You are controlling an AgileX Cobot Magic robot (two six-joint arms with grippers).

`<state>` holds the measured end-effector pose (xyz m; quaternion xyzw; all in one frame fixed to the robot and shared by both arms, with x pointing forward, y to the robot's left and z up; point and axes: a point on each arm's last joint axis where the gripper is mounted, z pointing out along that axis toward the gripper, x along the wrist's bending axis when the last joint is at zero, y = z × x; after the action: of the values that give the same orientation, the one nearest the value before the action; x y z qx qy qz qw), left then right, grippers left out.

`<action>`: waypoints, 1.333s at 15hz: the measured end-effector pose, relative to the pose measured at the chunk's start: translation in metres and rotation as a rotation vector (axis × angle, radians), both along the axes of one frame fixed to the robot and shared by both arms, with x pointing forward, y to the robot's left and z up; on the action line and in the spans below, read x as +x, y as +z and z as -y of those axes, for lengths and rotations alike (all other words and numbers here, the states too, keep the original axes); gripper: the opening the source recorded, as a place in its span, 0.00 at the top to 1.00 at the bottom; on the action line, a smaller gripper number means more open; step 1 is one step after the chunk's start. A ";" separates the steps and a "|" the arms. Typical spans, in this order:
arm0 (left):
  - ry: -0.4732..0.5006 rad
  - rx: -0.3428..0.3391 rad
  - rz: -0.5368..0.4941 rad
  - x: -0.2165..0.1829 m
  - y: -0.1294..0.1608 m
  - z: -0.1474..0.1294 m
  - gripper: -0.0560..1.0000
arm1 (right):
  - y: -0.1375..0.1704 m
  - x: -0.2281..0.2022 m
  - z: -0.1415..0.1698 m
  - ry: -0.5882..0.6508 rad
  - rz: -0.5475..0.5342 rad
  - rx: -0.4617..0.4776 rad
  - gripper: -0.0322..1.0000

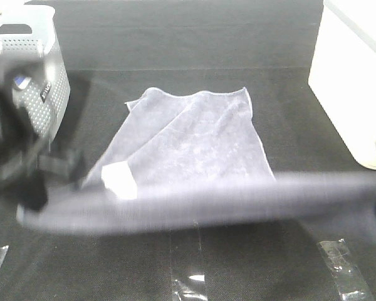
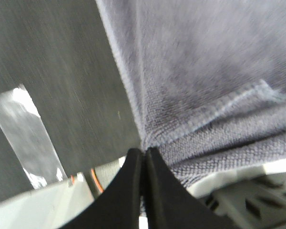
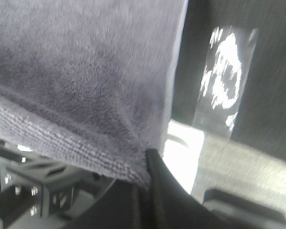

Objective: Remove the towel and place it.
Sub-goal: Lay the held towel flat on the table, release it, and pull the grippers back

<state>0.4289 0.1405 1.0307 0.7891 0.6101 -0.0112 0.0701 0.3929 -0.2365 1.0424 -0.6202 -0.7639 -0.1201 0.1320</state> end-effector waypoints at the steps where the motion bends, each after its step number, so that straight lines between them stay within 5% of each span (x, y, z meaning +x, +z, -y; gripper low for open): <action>1: -0.002 0.014 -0.028 -0.010 -0.010 0.003 0.95 | -0.006 -0.009 0.001 -0.002 -0.016 0.003 0.97; 10: -0.044 0.091 -0.119 -0.070 -0.039 0.027 0.95 | -0.041 -0.046 0.009 -0.001 -0.127 -0.022 0.96; 11: -0.021 0.093 -0.121 -0.070 -0.039 0.027 0.92 | -0.042 -0.046 0.009 0.001 -0.126 -0.029 0.90; 12: -0.004 0.115 -0.133 -0.071 -0.039 0.025 0.78 | -0.042 -0.046 0.011 0.006 -0.123 -0.047 0.73; 13: -0.004 0.115 -0.133 -0.071 -0.039 0.025 0.78 | -0.042 -0.046 0.011 0.006 -0.123 -0.047 0.73; 14: 0.001 0.128 -0.143 -0.071 -0.039 0.024 0.45 | -0.042 -0.046 0.012 0.009 -0.121 -0.056 0.39; 15: 0.001 0.128 -0.143 -0.071 -0.039 0.024 0.45 | -0.042 -0.046 0.012 0.009 -0.121 -0.056 0.39; 17: 0.003 0.131 -0.145 -0.072 -0.039 0.024 0.24 | -0.042 -0.046 0.012 0.010 -0.121 -0.057 0.20; 20: 0.001 0.115 -0.127 -0.070 -0.040 0.025 0.20 | -0.043 -0.046 0.012 0.012 -0.119 -0.063 0.16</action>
<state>0.3585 0.1159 0.9909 0.7892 0.6134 -0.0262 -0.0144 0.3468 -0.2490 0.9997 -0.6255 -0.7618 -0.0578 0.1583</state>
